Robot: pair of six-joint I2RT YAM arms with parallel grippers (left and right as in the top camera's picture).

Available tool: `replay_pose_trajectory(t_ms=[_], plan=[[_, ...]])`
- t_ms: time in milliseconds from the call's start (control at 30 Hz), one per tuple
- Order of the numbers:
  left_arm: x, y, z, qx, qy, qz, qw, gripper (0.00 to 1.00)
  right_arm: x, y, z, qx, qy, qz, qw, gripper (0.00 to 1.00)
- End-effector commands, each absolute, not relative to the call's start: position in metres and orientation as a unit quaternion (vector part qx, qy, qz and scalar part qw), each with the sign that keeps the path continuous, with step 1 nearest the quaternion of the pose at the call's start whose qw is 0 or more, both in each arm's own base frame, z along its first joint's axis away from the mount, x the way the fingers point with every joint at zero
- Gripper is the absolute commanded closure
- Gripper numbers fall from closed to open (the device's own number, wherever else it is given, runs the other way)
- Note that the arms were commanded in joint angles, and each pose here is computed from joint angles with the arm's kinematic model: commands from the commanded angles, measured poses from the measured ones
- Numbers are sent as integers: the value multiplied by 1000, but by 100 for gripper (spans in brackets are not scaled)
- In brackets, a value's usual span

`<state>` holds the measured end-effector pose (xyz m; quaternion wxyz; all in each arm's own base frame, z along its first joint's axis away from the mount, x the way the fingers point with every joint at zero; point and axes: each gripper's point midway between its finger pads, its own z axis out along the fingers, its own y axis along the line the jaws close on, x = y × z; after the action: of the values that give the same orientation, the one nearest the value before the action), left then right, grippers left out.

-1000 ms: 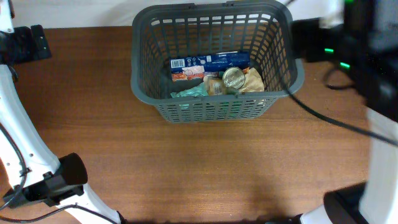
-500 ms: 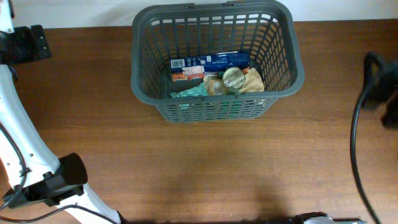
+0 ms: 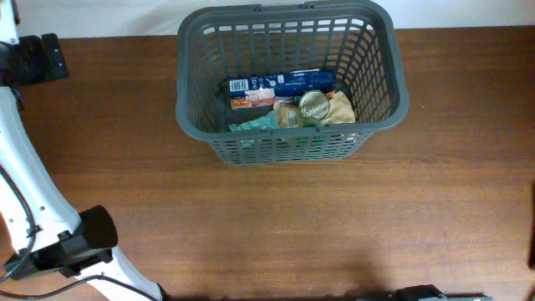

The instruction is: Pack container

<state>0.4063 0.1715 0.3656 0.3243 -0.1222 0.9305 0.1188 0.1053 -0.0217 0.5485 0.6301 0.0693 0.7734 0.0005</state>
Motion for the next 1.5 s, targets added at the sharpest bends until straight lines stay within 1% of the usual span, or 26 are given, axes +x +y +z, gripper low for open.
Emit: replay_pose_trajectory(t_ms=[0, 100, 200, 267, 367, 467, 533, 667, 767, 833, 933, 1000, 1100, 1233, 1467], plan=[[407, 173, 362, -128, 931, 116, 321, 1, 85, -46, 542, 114, 764, -50, 633, 1], [407, 173, 362, -128, 931, 116, 321, 1, 61, -54, 531, 132, 748, -62, 648, 1], [407, 173, 362, -128, 931, 116, 321, 1, 46, -56, 522, 142, 722, -60, 675, 1], [407, 173, 362, -128, 931, 116, 321, 1, 42, -56, 511, 146, 708, -58, 689, 1], [407, 173, 362, -128, 931, 116, 321, 1, 45, -56, 481, 152, 697, -56, 699, 1], [407, 173, 362, -128, 931, 116, 321, 1, 62, -52, 445, 146, 702, -52, 695, 1], [407, 173, 362, -128, 931, 116, 321, 1, 80, -47, 418, 138, 711, -46, 687, 1], [407, 173, 362, -128, 931, 116, 321, 1, 140, -32, 353, 112, 742, -25, 660, 1], [407, 173, 362, -128, 931, 116, 321, 1, 171, -32, 303, 112, 772, -30, 624, 1], [407, 173, 362, -128, 931, 116, 321, 1, 185, -37, 260, 122, 798, -44, 588, 1], [407, 173, 362, -128, 931, 116, 321, 1, 193, -44, 199, 135, 833, -60, 533, 1], [407, 173, 362, -128, 931, 116, 321, 1, 197, -43, 180, 132, 839, -56, 525, 1], [407, 173, 362, -128, 931, 116, 321, 1, 200, -43, 167, 131, 834, -56, 533, 1], [407, 173, 362, -128, 931, 116, 321, 1, 204, -43, 160, 132, 813, -52, 565, 1], [407, 173, 362, -128, 931, 116, 321, 1, 205, -43, 142, 132, 815, -53, 562, 1]])
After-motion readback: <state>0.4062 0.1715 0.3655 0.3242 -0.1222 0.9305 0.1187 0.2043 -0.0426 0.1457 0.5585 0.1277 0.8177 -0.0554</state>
